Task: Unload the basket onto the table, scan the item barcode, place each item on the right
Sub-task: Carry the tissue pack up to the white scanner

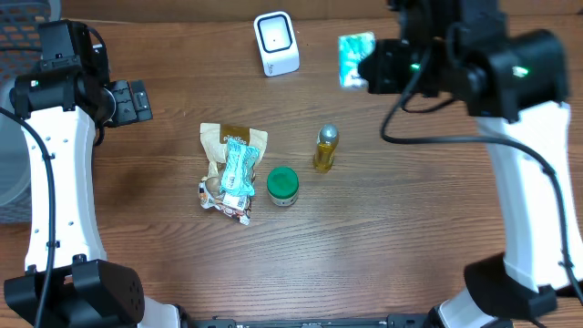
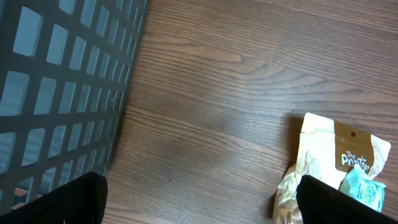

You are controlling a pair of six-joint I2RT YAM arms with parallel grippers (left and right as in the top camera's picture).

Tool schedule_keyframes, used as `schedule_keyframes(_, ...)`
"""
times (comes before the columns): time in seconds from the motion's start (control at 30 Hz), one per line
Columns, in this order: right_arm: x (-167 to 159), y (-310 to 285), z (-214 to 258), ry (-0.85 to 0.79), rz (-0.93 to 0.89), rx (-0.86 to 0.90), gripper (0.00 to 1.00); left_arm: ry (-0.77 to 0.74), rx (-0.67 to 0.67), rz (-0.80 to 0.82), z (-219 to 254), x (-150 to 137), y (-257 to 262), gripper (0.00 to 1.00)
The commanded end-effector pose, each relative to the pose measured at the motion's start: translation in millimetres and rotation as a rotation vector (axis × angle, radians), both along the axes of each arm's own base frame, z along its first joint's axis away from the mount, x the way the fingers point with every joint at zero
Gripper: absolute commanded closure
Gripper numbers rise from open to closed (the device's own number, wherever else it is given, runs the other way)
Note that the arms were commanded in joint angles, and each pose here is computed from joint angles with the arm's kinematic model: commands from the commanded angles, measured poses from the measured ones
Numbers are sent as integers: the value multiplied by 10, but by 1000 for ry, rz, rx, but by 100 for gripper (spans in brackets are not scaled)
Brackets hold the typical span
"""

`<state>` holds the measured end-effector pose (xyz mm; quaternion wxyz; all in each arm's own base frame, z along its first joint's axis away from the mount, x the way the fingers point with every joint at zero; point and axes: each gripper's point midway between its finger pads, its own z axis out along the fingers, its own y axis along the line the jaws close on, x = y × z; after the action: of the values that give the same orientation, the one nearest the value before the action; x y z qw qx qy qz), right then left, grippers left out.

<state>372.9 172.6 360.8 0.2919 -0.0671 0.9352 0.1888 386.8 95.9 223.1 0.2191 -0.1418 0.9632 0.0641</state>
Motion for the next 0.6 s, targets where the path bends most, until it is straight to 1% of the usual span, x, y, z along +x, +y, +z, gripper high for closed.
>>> schedule_keyframes(0.0,242,-71,-88,-93,-50,-192,97,-26,20,-14,115,9,24,1)
schedule_keyframes(0.17,531,-123,-239,-176,-133,-414,96,-26,20,-14,115,9,24,0)
schedule_keyframes(0.23,636,-118,-267,-207,-165,-470,96,-26,20,-14,115,9,24,0)
schedule_keyframes(0.43,920,195,-432,-288,-36,-569,96,-26,20,-14,115,9,24,0)
schedule_keyframes(0.57,1122,354,-620,-312,21,-607,96,-26,20,-14,115,9,24,0)
